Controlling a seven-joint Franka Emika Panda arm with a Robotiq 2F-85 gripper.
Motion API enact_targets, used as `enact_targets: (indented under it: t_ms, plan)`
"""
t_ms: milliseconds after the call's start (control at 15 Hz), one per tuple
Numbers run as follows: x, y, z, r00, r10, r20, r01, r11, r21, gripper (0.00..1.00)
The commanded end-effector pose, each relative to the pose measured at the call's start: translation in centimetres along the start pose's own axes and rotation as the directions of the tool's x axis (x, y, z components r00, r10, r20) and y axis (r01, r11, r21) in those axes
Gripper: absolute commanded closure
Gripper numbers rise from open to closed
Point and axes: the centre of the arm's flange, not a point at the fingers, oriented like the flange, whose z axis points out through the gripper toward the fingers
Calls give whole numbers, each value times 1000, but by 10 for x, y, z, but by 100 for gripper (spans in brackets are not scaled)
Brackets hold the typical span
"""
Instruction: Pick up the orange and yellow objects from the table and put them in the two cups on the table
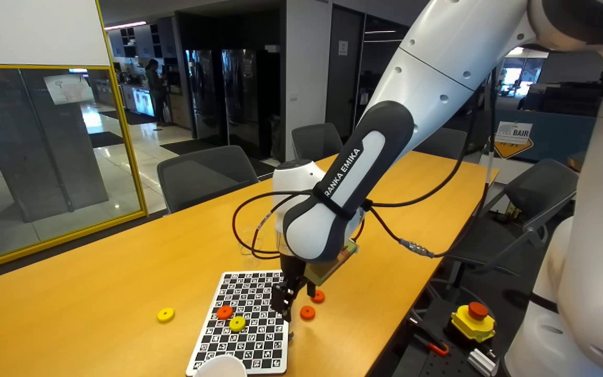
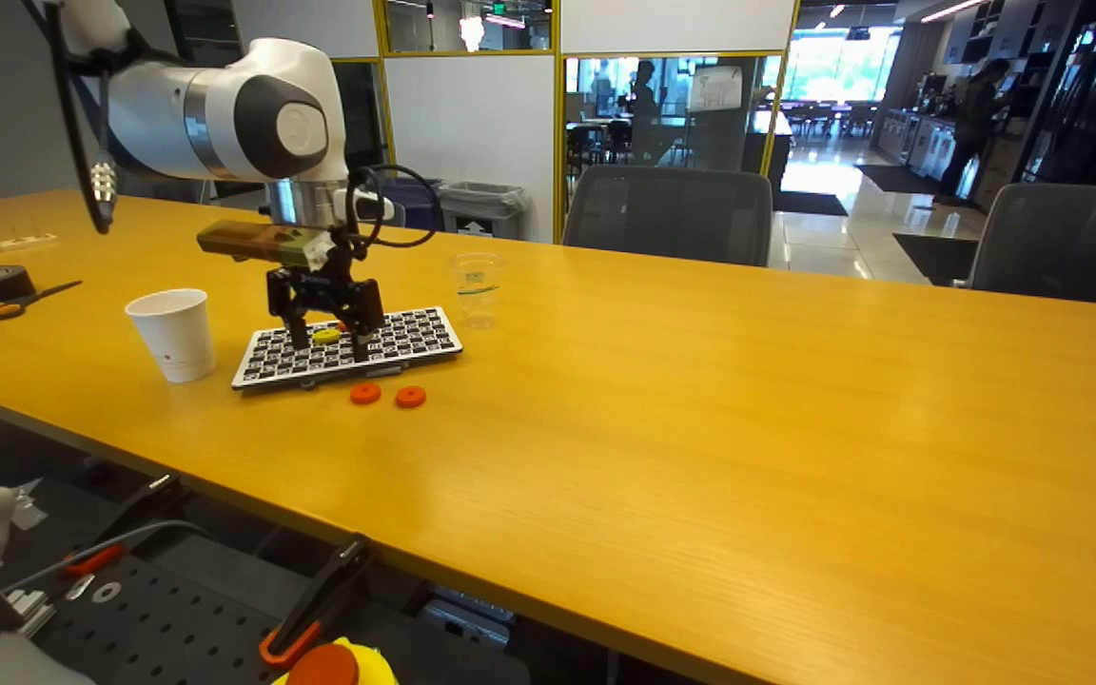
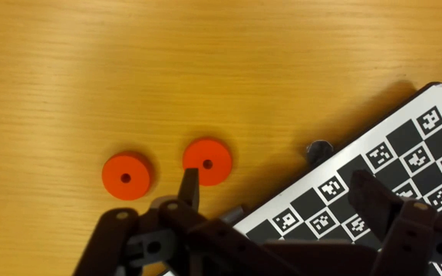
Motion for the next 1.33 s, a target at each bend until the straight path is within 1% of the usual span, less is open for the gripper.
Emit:
enact_targets:
  t_ms: [0, 333, 733, 1267]
  plan:
    - [4, 12, 13, 998, -56, -19, 57, 998, 12, 0]
    - [8, 19, 30, 995, -98, -14, 98, 995, 27, 0]
    - [11, 28, 45, 993, -122, -8, 122, 992, 43, 0]
    - [15, 34, 52, 992, -129, -9, 129, 990, 53, 0]
